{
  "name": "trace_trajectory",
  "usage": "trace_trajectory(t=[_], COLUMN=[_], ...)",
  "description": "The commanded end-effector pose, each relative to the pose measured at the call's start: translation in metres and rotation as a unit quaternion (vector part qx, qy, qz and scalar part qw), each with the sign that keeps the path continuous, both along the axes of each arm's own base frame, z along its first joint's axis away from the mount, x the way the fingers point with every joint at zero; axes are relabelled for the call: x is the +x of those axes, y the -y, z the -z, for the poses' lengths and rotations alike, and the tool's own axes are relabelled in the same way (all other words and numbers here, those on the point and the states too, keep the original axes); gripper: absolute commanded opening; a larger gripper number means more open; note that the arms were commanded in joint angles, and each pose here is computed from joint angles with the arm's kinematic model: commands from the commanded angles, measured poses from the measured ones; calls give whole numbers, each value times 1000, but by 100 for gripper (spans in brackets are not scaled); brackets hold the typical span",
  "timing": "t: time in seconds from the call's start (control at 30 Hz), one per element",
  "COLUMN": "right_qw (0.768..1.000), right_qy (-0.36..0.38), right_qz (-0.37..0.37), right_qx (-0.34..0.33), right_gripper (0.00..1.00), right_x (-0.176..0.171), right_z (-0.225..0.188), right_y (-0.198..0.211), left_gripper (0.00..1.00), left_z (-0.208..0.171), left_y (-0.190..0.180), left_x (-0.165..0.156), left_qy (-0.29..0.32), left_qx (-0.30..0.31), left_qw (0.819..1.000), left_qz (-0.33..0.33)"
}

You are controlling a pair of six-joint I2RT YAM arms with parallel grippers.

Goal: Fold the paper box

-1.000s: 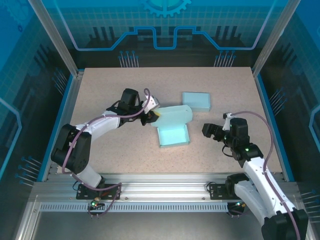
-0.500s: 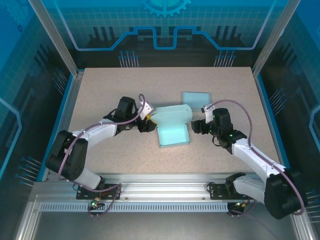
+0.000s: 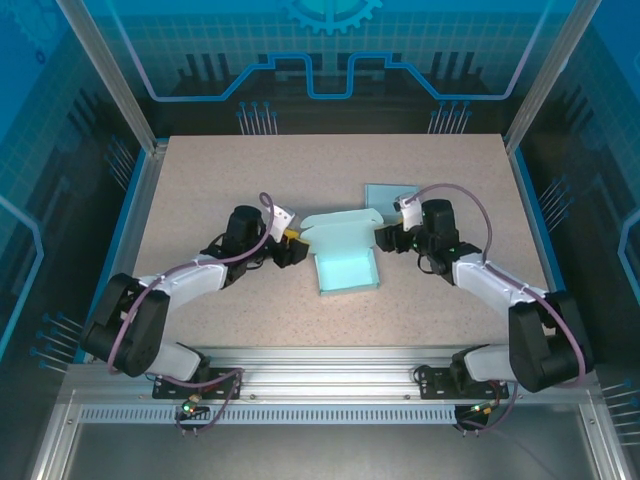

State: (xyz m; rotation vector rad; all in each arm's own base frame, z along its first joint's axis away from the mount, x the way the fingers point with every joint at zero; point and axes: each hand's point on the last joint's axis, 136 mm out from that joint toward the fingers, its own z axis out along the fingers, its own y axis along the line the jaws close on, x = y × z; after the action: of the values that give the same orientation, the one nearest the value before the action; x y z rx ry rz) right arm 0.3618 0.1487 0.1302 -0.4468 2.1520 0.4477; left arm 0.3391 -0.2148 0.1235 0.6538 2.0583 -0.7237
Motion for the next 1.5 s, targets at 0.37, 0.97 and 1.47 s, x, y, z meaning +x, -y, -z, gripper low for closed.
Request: trace_trajectory(t=[0.37,0.97,1.47], right_qw=[1000,997,993], right_qy=[10,-30,-22], right_qz=[-15,-22,15], right_qx=[21,70,117], right_gripper=[62,54,37], right_x=[17,3,-46], right_z=[-11,-1,-8], right_y=[-5,-13,-6], left_gripper=[38,1,2], left_z=[-5,1,-7], left_y=[25,38,52], left_x=[13,13,16], left_qy=[13,26,16], left_qx=[5,31,16], left_qw=[1000,996,993], left_qz=[20,77,116])
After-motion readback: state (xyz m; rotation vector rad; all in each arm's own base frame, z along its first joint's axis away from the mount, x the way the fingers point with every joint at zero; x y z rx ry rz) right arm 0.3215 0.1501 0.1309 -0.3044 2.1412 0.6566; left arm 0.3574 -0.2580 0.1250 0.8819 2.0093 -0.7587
